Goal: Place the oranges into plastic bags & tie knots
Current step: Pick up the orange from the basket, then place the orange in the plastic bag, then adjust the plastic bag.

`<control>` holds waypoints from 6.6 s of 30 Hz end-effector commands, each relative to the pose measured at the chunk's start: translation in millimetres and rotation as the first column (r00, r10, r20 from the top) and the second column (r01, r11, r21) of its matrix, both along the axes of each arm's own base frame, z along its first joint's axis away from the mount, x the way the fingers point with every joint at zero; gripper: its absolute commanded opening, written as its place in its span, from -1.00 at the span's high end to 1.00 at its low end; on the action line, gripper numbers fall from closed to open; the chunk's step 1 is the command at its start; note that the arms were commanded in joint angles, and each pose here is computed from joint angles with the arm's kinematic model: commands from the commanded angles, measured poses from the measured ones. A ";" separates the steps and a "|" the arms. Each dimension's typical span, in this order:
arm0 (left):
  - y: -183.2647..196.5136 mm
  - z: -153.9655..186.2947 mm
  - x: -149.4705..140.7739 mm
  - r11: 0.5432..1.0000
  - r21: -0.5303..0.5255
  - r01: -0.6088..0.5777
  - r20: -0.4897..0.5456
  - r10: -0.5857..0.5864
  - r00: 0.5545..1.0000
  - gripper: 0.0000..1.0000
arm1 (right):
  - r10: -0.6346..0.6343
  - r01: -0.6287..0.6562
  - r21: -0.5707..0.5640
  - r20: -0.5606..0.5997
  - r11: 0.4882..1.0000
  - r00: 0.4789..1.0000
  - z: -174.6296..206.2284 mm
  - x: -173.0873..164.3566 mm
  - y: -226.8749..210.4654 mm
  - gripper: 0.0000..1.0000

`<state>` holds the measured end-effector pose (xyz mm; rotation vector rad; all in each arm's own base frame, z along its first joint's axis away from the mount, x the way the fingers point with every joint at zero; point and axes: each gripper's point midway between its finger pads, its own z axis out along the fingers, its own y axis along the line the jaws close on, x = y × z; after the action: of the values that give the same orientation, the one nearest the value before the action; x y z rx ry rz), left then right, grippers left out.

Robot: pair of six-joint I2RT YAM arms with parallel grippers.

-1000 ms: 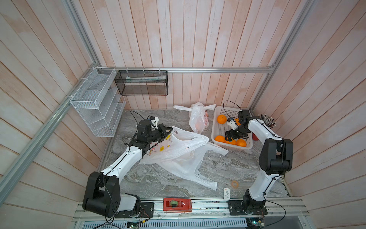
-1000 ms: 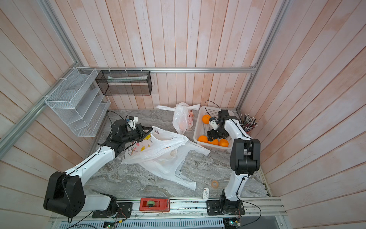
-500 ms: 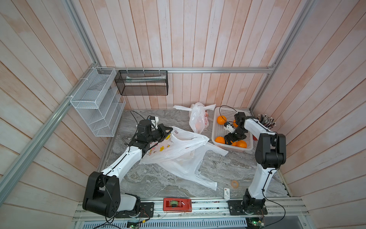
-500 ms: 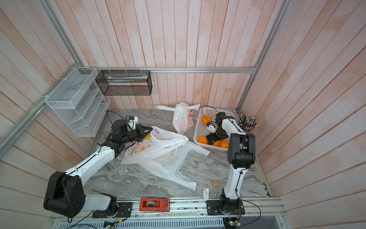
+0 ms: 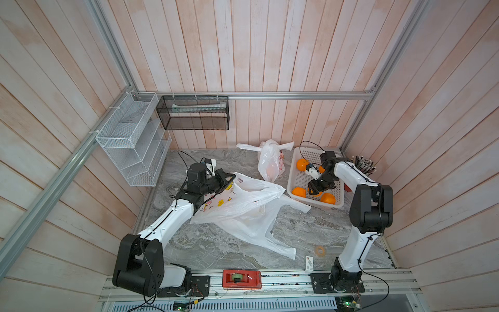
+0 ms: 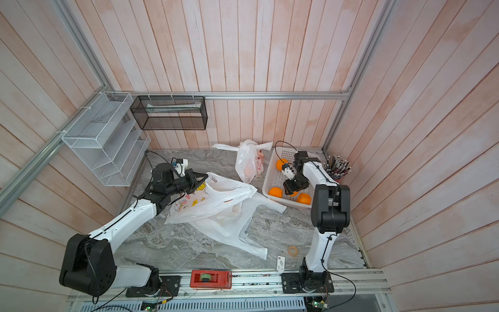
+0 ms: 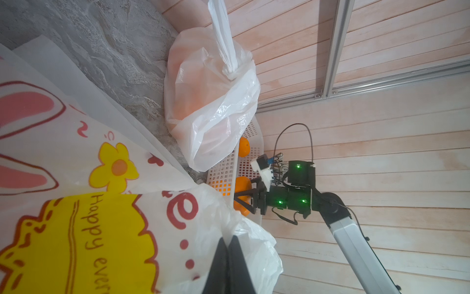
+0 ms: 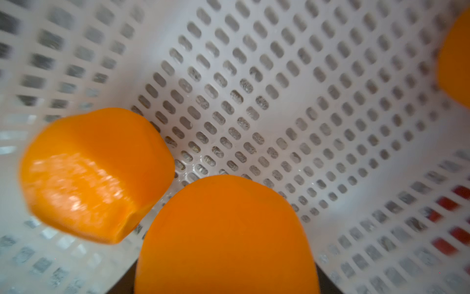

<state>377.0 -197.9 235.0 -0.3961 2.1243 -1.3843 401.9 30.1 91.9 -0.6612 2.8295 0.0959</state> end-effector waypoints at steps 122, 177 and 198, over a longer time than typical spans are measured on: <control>-172.8 -94.9 -179.8 0.077 0.993 -0.093 0.100 -0.956 0.277 -0.76 | -0.223 0.174 0.858 -0.072 0.483 0.972 100.6 -69.7 197.3 1.00; -40.4 165.4 -76.8 0.907 0.405 -0.116 0.869 -0.342 0.358 1.00 | -0.423 -0.197 0.934 0.314 0.297 0.850 317.5 -67.6 111.2 0.48; -44.9 152.3 -55.4 0.907 0.414 0.074 0.866 -0.418 0.274 1.00 | 0.035 -0.835 0.433 0.881 0.340 0.471 358.7 -188.4 206.1 -0.91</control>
<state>336.9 -235.0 368.4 0.6995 1.3941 -0.9182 210.8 214.2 465.3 -0.8538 1.3415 1.1056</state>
